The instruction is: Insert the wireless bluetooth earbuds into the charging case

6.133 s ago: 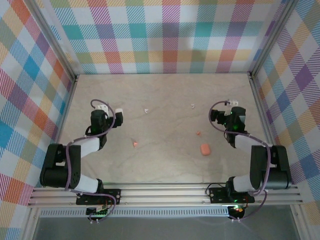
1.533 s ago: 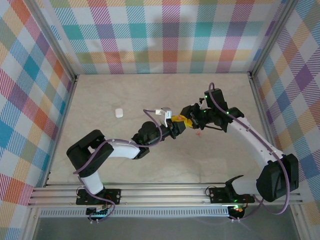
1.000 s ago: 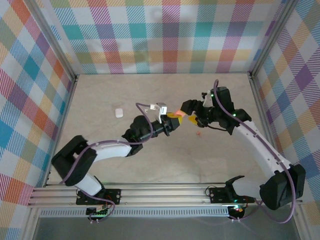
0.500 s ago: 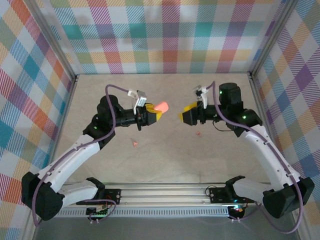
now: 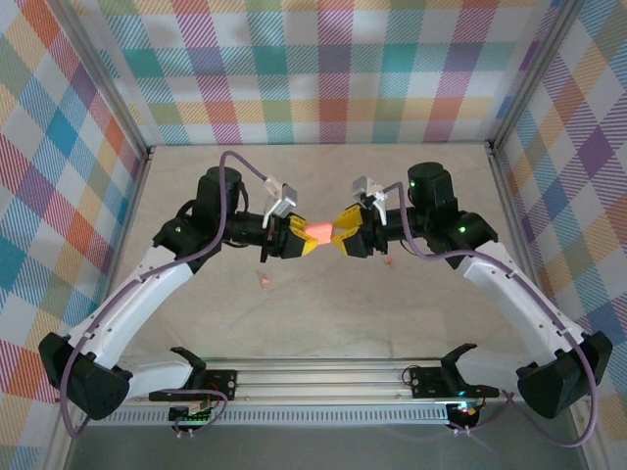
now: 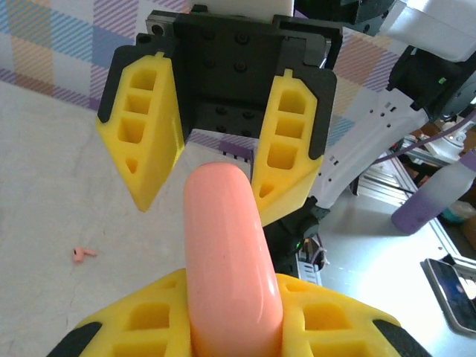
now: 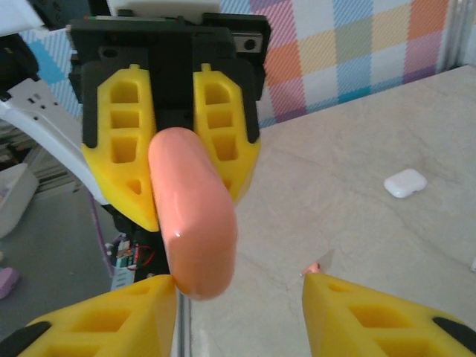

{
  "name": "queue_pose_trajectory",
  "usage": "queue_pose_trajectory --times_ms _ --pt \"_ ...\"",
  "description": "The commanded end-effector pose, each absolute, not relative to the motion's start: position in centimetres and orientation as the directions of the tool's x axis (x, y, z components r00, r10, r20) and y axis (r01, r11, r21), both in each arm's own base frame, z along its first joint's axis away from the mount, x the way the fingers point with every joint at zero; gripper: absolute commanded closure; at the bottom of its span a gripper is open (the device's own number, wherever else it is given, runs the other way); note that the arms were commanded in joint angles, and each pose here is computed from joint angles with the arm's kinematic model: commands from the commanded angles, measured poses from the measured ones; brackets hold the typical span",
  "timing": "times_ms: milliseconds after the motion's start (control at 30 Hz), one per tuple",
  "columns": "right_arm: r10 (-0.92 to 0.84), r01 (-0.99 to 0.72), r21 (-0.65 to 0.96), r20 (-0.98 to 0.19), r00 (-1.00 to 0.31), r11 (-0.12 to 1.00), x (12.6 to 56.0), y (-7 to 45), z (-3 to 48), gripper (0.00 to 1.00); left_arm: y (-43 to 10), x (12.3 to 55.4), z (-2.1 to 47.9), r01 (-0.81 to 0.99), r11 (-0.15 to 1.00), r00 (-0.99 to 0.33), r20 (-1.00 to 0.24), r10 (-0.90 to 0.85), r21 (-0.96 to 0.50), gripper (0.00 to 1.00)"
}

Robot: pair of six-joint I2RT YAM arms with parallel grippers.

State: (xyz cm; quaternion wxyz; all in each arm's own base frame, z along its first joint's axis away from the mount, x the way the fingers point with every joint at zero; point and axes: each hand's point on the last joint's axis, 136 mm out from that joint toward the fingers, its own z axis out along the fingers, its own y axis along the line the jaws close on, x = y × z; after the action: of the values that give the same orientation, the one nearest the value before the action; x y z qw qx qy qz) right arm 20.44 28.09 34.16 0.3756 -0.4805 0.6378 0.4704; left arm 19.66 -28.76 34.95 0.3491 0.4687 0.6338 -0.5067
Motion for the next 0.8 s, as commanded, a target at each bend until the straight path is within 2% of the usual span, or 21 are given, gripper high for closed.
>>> queue_pose_trajectory --times_ms 0,233,400,467,633,767 --pt "-0.235 -0.972 0.233 -0.945 -0.226 -0.003 19.5 28.7 35.9 0.56 -28.3 17.9 35.5 0.943 -0.042 -0.307 -0.91 0.279 -0.331 0.86" --pt "-0.241 -0.938 0.341 -0.917 -0.319 -0.059 19.1 29.3 36.3 0.59 -28.7 18.5 35.6 0.928 -0.062 -0.337 -0.9 0.276 -0.366 0.85" --pt "-0.243 -0.881 0.453 -0.878 -0.413 -0.139 18.6 30.0 36.7 0.72 -28.8 19.3 35.6 0.927 -0.029 -0.352 -0.896 0.269 -0.373 0.84" --pt "-0.263 -0.865 0.48 -0.861 -0.434 -0.145 18.6 30.4 36.4 0.72 -28.8 19.7 35.7 0.923 -0.019 -0.366 -0.893 0.26 -0.384 0.84" --pt "-0.287 -0.878 0.458 -0.868 -0.406 -0.14 18.2 30.8 35.3 0.62 -28.5 19.8 35.9 0.92 -0.021 -0.374 -0.893 0.251 -0.392 0.83" --pt "-0.266 -0.892 0.423 -0.888 -0.374 -0.157 18.0 31.0 35.5 0.67 -28.6 19.9 35.9 0.915 -0.027 -0.384 -0.889 0.251 -0.403 0.83"
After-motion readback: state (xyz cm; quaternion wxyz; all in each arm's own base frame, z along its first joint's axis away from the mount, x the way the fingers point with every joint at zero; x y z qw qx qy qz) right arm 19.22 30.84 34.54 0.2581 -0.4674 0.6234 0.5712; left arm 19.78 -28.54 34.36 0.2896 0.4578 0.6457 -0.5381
